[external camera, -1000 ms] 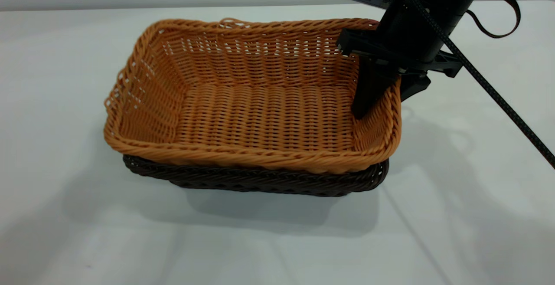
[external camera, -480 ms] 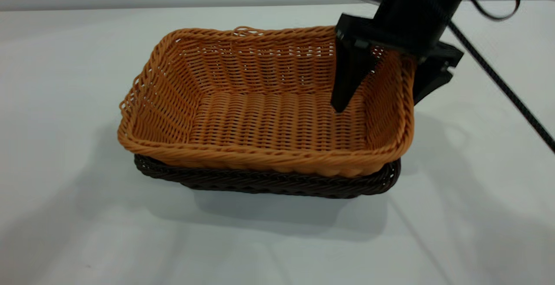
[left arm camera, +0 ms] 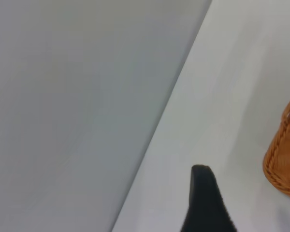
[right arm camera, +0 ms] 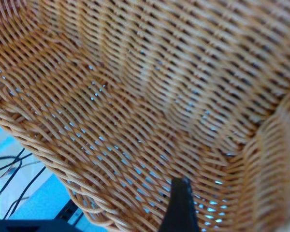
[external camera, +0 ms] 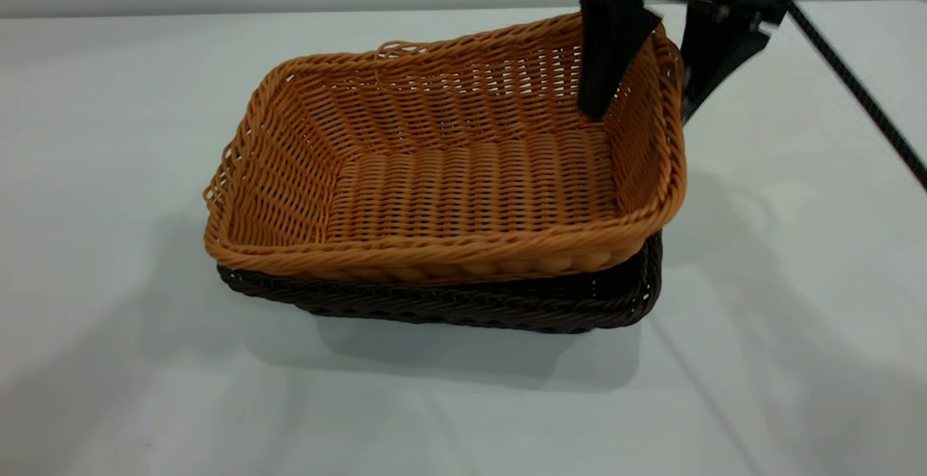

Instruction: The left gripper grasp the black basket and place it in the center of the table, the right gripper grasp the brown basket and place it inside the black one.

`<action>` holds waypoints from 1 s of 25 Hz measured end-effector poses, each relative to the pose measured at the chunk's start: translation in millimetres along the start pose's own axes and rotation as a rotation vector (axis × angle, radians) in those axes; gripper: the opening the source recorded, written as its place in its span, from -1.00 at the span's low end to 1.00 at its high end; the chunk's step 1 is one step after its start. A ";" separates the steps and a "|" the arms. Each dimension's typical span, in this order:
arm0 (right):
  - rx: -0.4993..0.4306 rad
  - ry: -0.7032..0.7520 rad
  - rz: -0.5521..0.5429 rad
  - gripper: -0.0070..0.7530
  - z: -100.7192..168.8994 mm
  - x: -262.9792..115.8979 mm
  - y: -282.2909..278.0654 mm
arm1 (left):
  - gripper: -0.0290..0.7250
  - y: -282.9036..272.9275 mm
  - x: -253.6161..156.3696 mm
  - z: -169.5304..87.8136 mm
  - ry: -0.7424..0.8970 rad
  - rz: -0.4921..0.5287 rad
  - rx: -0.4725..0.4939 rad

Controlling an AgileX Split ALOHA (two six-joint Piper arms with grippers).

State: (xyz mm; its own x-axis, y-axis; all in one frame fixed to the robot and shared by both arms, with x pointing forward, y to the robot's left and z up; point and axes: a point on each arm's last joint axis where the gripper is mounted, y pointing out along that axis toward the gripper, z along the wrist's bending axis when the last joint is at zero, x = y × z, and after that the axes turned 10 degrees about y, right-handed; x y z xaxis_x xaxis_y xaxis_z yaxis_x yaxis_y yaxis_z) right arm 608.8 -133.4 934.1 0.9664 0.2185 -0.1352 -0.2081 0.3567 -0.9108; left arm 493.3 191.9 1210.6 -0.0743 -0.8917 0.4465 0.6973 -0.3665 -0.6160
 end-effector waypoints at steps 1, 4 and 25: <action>-0.010 -0.010 -0.019 0.37 2.5 -2.0 -8.5 | 0.20 -6.0 0.6 0.0 0.001 -0.007 0.012; -0.067 -0.033 -0.089 0.36 8.9 -11.6 -38.8 | 0.20 -26.0 2.2 -0.5 0.005 -0.032 0.053; -0.103 -0.206 -0.874 0.36 48.0 -308.9 -240.3 | 0.20 -160.7 -46.5 -48.1 -0.646 0.197 0.252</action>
State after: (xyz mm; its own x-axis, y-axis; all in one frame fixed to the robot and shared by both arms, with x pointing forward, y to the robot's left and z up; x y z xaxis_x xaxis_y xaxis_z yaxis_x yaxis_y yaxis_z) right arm 353.0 -243.0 1213.4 0.7252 0.0696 0.6850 0.6120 0.3906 -0.6876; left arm 350.4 279.4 1257.6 0.4521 -0.5715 0.6849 0.8033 -0.0730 -0.5911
